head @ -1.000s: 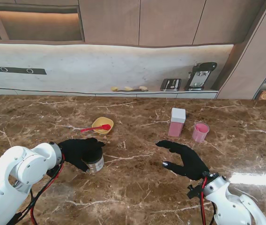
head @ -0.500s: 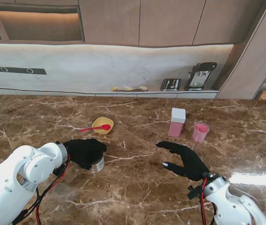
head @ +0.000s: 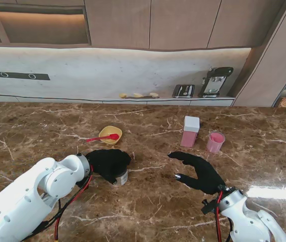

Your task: Measure grain into the airtight container

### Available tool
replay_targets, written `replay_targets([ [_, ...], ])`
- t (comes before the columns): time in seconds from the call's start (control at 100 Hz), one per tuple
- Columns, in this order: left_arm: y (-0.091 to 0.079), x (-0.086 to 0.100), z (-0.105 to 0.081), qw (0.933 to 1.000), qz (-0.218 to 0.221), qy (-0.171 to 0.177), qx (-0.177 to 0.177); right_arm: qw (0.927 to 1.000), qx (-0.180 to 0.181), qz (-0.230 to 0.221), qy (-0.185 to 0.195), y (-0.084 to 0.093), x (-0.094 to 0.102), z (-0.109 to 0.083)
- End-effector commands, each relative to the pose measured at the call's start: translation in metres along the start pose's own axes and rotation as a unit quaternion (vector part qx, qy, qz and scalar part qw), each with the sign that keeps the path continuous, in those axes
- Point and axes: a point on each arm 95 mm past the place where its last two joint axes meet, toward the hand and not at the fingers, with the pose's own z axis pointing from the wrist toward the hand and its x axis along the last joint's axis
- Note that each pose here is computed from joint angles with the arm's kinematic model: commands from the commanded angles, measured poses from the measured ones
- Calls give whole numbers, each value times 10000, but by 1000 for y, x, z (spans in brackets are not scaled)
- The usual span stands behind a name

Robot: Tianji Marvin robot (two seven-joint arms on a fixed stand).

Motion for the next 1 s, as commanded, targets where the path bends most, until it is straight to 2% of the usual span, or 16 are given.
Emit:
replay_targets([
  [0.0, 5, 11, 11, 9998, -139, 114, -43, 9999, 50, 26, -89, -4, -2, -3],
  [0.42, -6, 58, 56, 9989, -148, 434, -13, 9998, -22, -7, -184, -1, -7, -7],
  [0.73, -5, 88, 63, 9974, -161, 681, -184, 9997, -98, 9, -226, 0, -10, -10],
  [0.99, -4, 95, 63, 9964, 74, 811, -242, 9996, -117, 22, -242, 0, -11, -11],
])
